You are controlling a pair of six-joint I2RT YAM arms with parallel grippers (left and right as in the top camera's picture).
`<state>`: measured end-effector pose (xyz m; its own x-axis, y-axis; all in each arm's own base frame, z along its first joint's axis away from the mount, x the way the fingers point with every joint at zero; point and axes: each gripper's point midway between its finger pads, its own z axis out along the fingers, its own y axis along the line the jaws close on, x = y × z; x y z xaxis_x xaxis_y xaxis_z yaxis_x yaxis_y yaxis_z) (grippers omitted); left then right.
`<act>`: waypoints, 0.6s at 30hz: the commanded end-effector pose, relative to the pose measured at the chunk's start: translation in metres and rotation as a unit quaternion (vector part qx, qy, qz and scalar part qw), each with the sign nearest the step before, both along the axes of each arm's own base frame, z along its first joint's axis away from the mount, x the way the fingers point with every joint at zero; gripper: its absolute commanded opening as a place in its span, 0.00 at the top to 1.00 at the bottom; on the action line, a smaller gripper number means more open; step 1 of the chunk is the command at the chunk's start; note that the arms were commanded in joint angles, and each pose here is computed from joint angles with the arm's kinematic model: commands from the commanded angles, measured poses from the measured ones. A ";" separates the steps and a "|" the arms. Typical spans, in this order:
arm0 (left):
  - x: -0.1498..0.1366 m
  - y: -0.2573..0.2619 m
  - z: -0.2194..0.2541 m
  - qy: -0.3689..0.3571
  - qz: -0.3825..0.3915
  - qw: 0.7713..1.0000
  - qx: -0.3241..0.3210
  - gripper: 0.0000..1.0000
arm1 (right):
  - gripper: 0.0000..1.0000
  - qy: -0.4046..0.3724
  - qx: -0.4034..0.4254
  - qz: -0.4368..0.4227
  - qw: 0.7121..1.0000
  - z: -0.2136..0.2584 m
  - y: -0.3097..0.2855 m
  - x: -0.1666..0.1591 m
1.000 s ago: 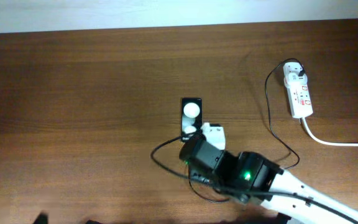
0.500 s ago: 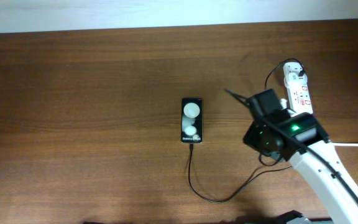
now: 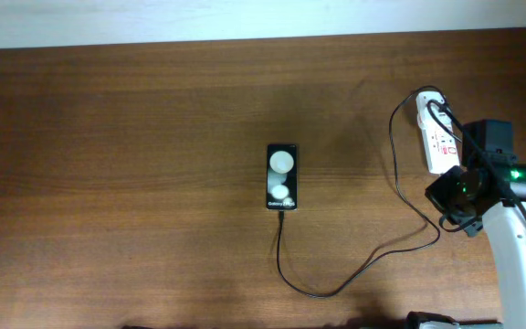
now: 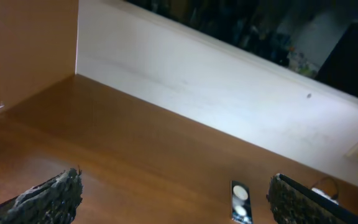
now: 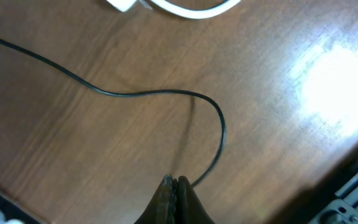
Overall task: Plug charger to phone and switch on socket
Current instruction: 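Move the right gripper over the white power strip's switch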
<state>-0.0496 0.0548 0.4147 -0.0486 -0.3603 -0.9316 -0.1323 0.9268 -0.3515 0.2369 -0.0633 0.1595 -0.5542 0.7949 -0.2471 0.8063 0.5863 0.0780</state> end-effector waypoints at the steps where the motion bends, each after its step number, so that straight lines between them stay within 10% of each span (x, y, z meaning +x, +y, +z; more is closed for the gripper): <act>1: -0.023 0.004 -0.006 -0.036 0.017 0.999 -0.006 0.01 | 0.96 -0.020 -0.006 0.022 1.000 0.004 -0.003 0.011; 10: -0.053 -0.001 -0.016 -0.079 0.059 0.995 -0.010 0.01 | 0.96 -0.034 -0.011 0.000 0.999 0.007 -0.053 0.038; 18: -0.079 0.000 -0.029 -0.125 0.058 0.990 -0.015 0.01 | 0.96 0.066 0.033 0.005 0.997 -0.023 -0.088 0.135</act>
<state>-0.1131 0.0527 0.3935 0.1739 -0.3741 -0.9109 -0.1554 0.9030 -0.4005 0.3463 -0.1412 0.1406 -0.5761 0.8064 -0.1333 0.8123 0.5830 0.0161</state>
